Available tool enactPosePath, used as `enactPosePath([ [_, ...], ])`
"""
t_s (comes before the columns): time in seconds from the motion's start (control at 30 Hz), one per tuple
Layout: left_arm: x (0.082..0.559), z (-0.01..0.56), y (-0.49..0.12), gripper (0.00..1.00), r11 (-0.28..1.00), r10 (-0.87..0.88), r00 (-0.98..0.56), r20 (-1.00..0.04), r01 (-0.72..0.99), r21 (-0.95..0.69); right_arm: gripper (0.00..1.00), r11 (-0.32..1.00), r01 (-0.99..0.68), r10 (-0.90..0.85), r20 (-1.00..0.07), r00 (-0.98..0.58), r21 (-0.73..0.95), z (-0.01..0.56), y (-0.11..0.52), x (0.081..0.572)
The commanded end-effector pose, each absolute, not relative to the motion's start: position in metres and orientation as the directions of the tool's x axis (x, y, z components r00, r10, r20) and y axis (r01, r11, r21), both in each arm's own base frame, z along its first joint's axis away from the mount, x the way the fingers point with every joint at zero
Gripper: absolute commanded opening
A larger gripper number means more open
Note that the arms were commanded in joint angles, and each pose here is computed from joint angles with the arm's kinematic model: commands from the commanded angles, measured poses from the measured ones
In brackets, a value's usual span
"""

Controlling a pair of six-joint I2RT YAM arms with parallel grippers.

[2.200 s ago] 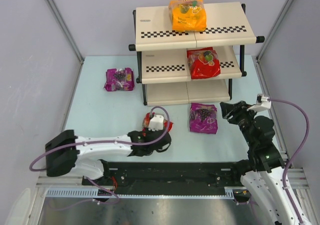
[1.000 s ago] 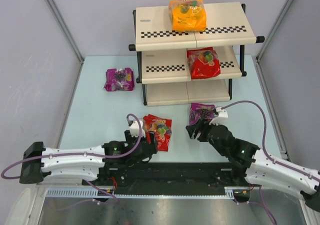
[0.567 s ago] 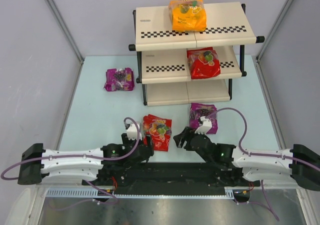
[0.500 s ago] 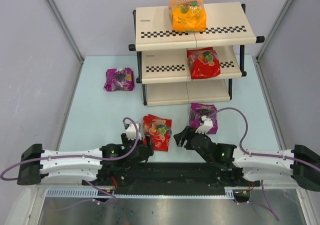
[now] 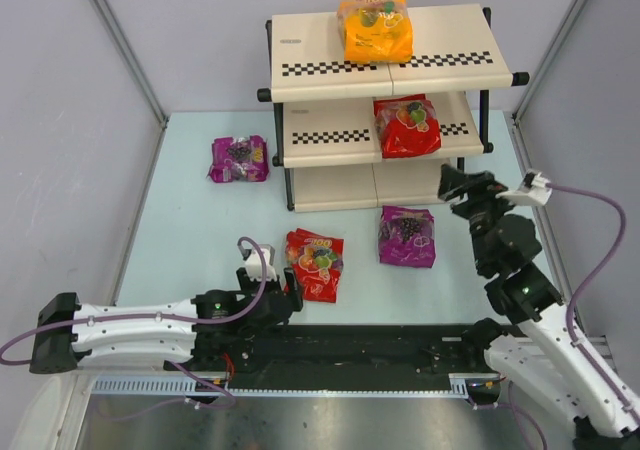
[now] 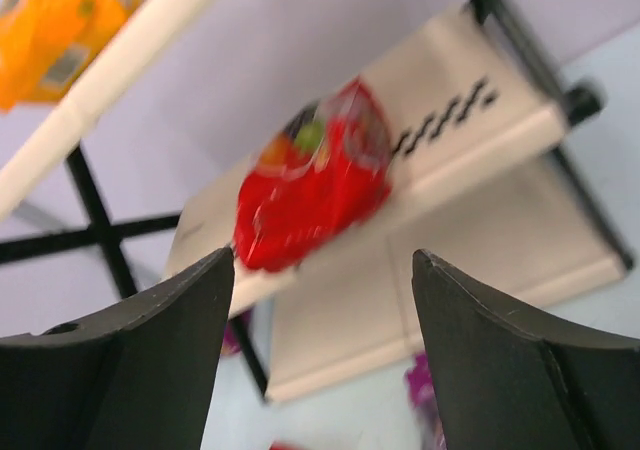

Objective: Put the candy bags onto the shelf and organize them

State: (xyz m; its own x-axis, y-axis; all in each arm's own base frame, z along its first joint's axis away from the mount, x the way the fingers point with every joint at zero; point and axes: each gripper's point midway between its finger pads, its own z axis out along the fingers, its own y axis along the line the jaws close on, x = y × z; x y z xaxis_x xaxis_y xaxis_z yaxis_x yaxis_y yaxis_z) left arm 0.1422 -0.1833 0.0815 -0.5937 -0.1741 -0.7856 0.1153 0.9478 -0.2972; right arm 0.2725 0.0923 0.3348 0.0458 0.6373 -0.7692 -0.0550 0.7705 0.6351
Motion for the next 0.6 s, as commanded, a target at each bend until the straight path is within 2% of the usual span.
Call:
enactPosePath([
  [0.0,0.148,0.09,-0.182,0.88,0.947,-0.197,-0.56,-0.805,0.106,-0.305,0.76,0.848,-0.146,0.521,-0.851,0.063,0.509,0.36,0.085,0.301],
  [0.03,0.149,0.09,-0.181,0.88,0.949,-0.19,-0.556,-0.81,0.106,-0.295,0.76,0.845,-0.199,0.514,-0.856,0.046,0.497,0.363,0.091,0.305],
  [0.07,0.149,0.091,-0.18,0.88,0.95,-0.189,-0.554,-0.811,0.106,-0.294,0.76,0.852,-0.178,0.509,-0.859,0.06,0.492,0.36,0.081,0.321],
  [0.23,0.15,0.092,-0.177,0.88,0.952,-0.184,-0.547,-0.817,0.108,-0.287,0.73,0.84,-0.278,0.486,-0.874,0.006,0.466,0.356,0.088,0.352],
  [0.57,0.151,0.095,-0.174,0.89,0.951,-0.188,-0.531,-0.826,0.111,-0.288,0.73,0.85,-0.295,0.462,-0.887,0.022,0.435,0.365,0.086,0.386],
])
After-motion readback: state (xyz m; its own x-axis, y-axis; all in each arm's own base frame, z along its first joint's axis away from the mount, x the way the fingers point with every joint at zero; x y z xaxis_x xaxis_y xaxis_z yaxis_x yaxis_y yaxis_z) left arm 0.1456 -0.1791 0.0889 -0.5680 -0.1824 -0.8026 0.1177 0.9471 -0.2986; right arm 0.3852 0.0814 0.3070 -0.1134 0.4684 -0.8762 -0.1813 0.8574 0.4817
